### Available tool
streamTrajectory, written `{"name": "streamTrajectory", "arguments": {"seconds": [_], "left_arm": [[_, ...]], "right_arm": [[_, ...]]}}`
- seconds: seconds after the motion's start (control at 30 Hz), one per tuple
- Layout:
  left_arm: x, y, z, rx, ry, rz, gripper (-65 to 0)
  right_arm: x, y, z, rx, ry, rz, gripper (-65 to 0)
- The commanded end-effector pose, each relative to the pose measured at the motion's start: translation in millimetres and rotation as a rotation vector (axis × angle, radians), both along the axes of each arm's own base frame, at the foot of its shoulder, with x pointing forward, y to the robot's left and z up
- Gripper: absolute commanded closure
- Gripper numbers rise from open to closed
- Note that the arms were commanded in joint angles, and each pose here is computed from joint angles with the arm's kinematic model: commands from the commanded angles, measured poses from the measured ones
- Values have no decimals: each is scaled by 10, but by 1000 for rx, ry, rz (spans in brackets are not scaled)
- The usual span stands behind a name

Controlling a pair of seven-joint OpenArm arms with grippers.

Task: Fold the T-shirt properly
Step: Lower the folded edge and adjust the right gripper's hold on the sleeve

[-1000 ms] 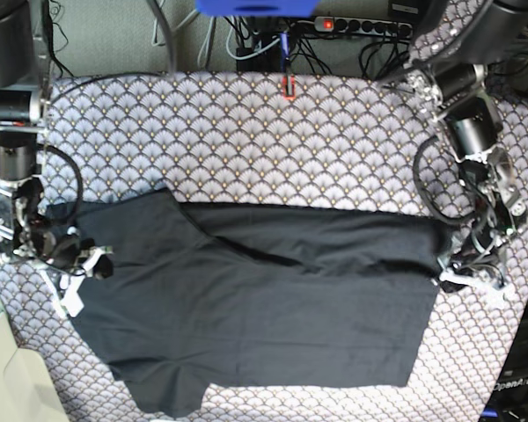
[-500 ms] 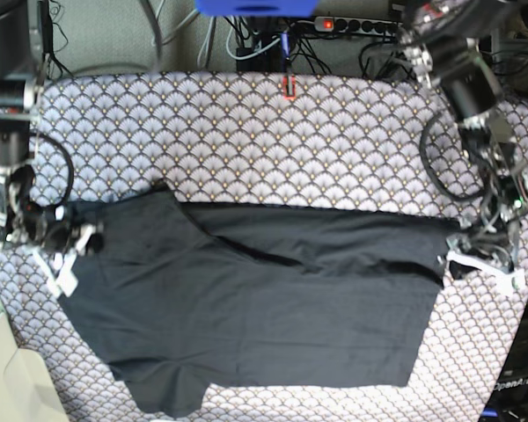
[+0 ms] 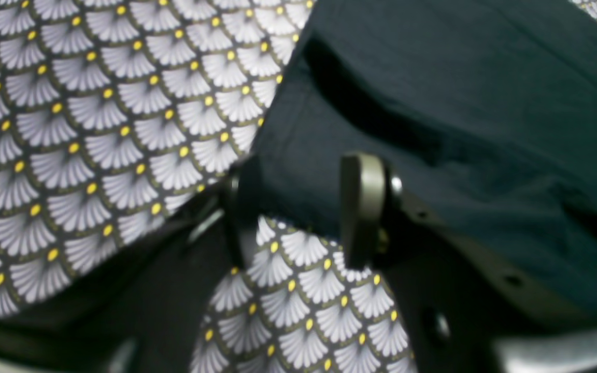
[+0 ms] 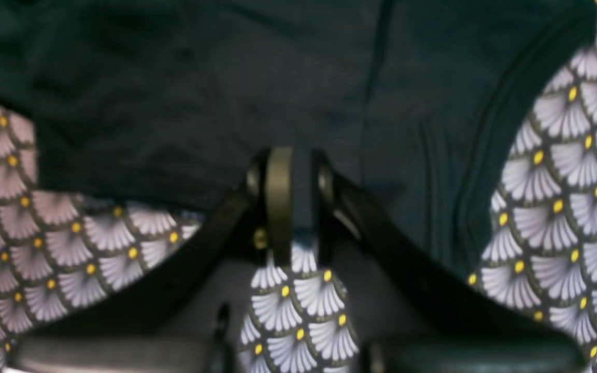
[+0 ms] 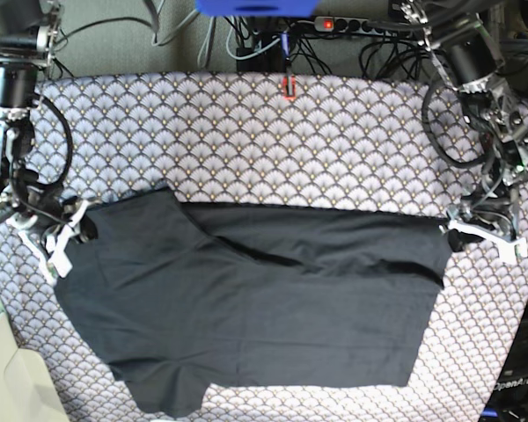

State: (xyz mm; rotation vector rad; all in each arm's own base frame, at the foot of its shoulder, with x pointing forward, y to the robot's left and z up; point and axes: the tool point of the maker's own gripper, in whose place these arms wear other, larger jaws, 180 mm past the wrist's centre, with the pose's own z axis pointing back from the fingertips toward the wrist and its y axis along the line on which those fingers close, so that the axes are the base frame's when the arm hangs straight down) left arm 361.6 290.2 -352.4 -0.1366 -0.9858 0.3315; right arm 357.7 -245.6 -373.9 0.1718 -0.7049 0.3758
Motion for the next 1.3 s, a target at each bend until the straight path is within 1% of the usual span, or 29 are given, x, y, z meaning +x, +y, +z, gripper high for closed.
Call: {"name": "streamTrajectory", "arguments": {"seconds": [0.0, 0.1, 0.17, 0.27, 0.37, 0.5, 0.57, 0.97, 1.17, 1.23, 1.27], "left_arm": [[91, 58, 200, 20, -62, 2, -251], [87, 55, 196, 20, -58, 0, -251], [68, 51, 179, 18, -53, 0, -251], [35, 49, 150, 16, -47, 0, -251], [37, 50, 152, 16, -48, 0, -251], [34, 48, 147, 16, -45, -1, -251], [35, 49, 150, 16, -47, 0, -251], [34, 48, 147, 16, -45, -1, -251], [32, 53, 148, 16, -46, 1, -251], [32, 55, 147, 17, -45, 1, -251], [26, 60, 144, 18, -43, 1, -251]], "right_arm": [[134, -38, 202, 10, -67, -2, -85], [128, -60, 147, 18, -51, -13, -85], [104, -97, 43, 32, -19, -31, -85], [121, -136, -59, 61, 2, -56, -95], [123, -163, -134, 83, 15, -77, -149], [122, -181, -163, 98, 11, -91, -255], [122, -181, -163, 98, 11, -91, -278], [88, -152, -205, 101, 21, -88, -280], [96, -21, -243, 134, 17, -85, -278], [61, 20, -286, 149, 13, -86, -260], [57, 41, -295, 152, 11, -83, -240]]}}
